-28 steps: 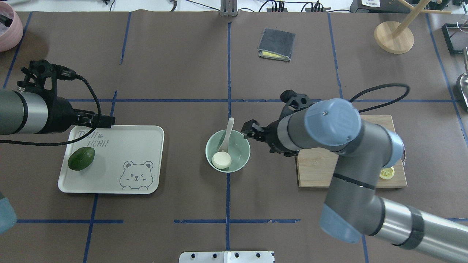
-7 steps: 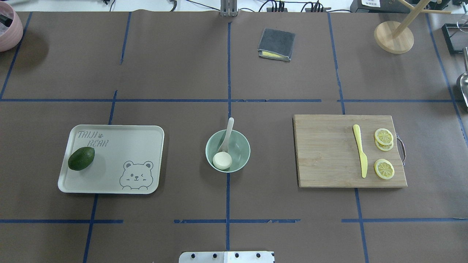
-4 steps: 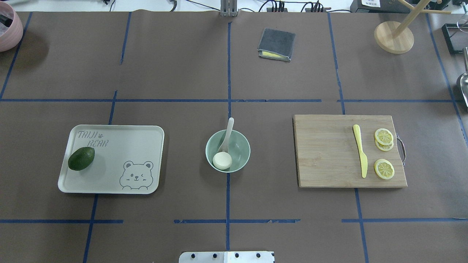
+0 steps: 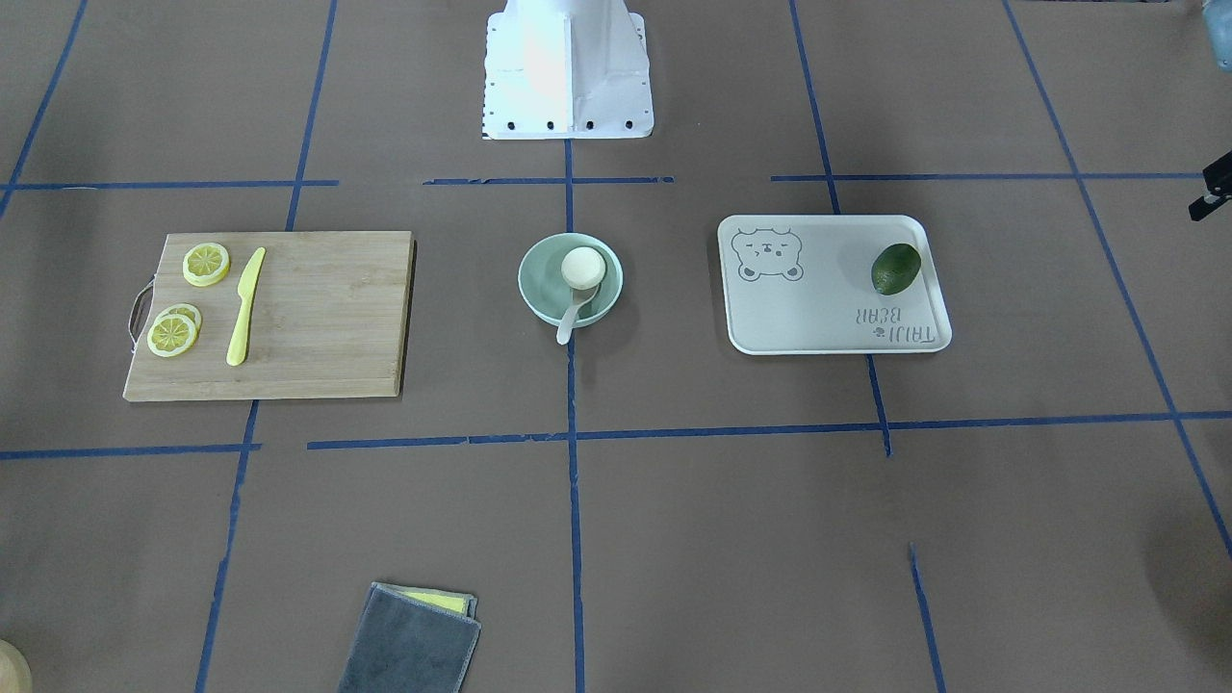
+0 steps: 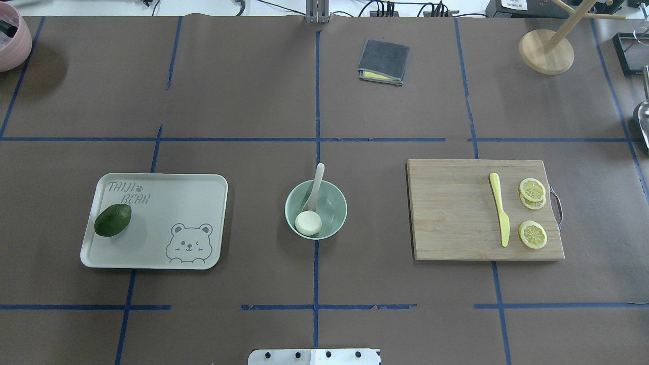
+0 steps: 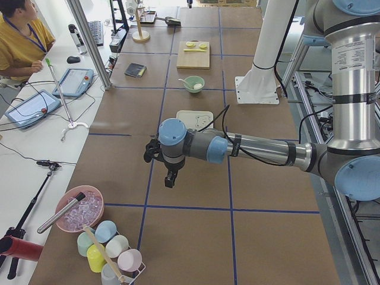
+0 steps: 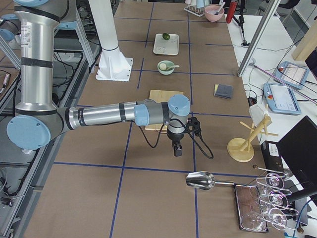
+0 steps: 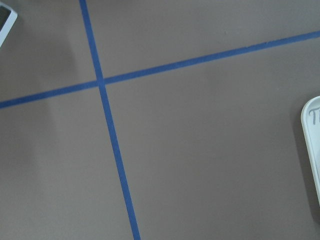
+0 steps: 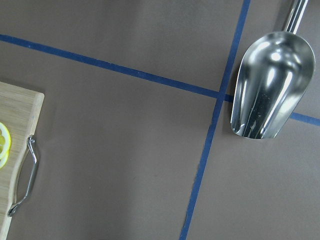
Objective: Put spoon and bun in bowl
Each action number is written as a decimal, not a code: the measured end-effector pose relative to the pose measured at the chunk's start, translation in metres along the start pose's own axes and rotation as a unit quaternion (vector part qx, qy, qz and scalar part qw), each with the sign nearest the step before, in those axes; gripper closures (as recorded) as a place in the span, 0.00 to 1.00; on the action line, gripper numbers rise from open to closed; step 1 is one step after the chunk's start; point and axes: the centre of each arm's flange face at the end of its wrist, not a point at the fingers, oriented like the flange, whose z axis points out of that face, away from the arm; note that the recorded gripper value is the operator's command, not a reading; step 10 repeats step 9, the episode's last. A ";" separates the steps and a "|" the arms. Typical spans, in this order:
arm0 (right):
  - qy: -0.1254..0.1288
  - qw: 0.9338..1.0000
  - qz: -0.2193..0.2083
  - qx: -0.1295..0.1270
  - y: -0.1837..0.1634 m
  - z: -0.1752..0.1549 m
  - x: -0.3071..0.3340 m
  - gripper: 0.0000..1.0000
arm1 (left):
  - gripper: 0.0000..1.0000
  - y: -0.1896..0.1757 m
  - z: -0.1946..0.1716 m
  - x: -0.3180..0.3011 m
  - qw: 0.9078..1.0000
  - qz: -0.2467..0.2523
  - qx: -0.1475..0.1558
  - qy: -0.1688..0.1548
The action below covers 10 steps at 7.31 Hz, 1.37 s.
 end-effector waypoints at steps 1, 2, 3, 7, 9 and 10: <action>-0.001 1.000 0.005 -0.004 -0.006 0.005 0.004 0.00 | 0.00 -0.005 -0.001 0.000 1.000 -0.002 -0.001 -0.001; -0.002 1.000 0.009 -0.008 -0.016 0.011 0.009 0.00 | 0.00 -0.009 0.000 -0.001 1.000 -0.003 -0.002 -0.002; -0.003 1.000 0.010 -0.009 -0.024 0.014 0.012 0.00 | 0.00 -0.011 0.000 -0.002 1.000 -0.004 -0.003 -0.003; -0.008 1.000 0.008 -0.006 -0.032 0.011 0.009 0.00 | 0.00 -0.018 0.000 -0.002 1.000 -0.004 -0.003 -0.004; -0.017 1.000 0.008 -0.004 -0.008 0.007 0.004 0.00 | 0.00 -0.025 0.003 -0.005 1.000 -0.006 -0.005 -0.004; -0.017 1.000 0.008 -0.004 -0.008 0.007 0.004 0.00 | 0.00 -0.025 0.003 -0.005 1.000 -0.006 -0.005 -0.004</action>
